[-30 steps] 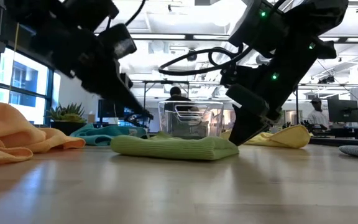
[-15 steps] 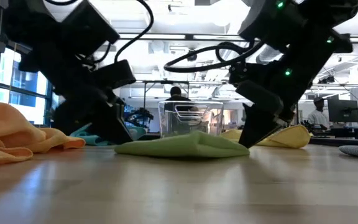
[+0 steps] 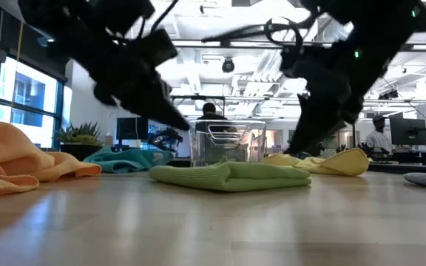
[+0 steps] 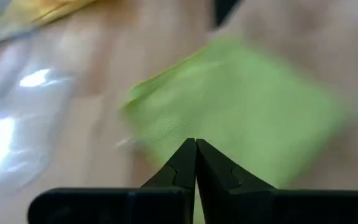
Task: Fold microfiber towels
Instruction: Put the green microfiber cloth into the transparent bin
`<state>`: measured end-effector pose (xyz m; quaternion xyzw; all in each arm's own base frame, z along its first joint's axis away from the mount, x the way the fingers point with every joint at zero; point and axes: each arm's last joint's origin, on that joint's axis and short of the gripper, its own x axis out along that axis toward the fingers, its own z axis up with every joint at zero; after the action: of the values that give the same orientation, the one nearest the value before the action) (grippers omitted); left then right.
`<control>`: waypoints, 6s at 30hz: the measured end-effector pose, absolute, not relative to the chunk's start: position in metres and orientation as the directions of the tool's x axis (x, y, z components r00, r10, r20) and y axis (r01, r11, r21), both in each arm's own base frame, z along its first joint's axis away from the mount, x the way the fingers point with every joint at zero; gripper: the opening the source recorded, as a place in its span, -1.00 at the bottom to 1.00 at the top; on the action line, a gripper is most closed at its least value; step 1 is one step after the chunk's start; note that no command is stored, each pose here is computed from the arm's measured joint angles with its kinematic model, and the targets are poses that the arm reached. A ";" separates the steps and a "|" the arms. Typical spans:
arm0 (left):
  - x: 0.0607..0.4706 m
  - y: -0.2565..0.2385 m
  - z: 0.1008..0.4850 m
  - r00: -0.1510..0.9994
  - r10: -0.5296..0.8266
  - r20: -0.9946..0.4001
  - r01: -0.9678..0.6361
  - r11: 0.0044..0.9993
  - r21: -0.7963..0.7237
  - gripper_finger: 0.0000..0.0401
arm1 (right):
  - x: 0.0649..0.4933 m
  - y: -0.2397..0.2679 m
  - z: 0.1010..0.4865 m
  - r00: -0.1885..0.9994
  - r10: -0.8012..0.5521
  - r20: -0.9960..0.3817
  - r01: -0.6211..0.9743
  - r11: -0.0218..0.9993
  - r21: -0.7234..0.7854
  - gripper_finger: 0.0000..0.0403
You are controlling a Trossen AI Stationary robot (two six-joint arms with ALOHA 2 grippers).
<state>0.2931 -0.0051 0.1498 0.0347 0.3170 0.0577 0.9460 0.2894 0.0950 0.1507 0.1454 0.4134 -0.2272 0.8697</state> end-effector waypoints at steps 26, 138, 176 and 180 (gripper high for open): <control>0.323 -0.066 0.092 0.820 0.010 -0.573 -0.063 0.995 -0.074 -1.00 | 0.295 0.020 0.104 0.745 -0.099 -0.660 0.316 0.923 0.219 -1.00; 0.310 -0.080 0.088 0.715 0.281 -0.640 0.037 0.899 0.436 -0.94 | 0.289 0.036 0.117 0.753 -0.163 -0.638 0.349 0.920 0.177 -0.79; 0.326 -0.044 0.120 0.824 0.113 -0.556 -0.202 0.974 -0.102 -1.00 | 0.358 0.140 0.130 0.552 -0.421 -0.720 0.125 0.895 -0.427 0.17; 0.327 -0.041 0.122 0.833 0.111 -0.543 -0.215 0.968 -0.132 -1.00 | 0.357 0.140 0.130 0.546 -0.424 -0.723 0.115 0.892 -0.436 -0.01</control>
<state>0.3272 -0.0410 0.1218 -0.0943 0.2763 0.0857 0.9526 0.3568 0.1398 0.1299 -0.1713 0.4501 -0.1564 0.8623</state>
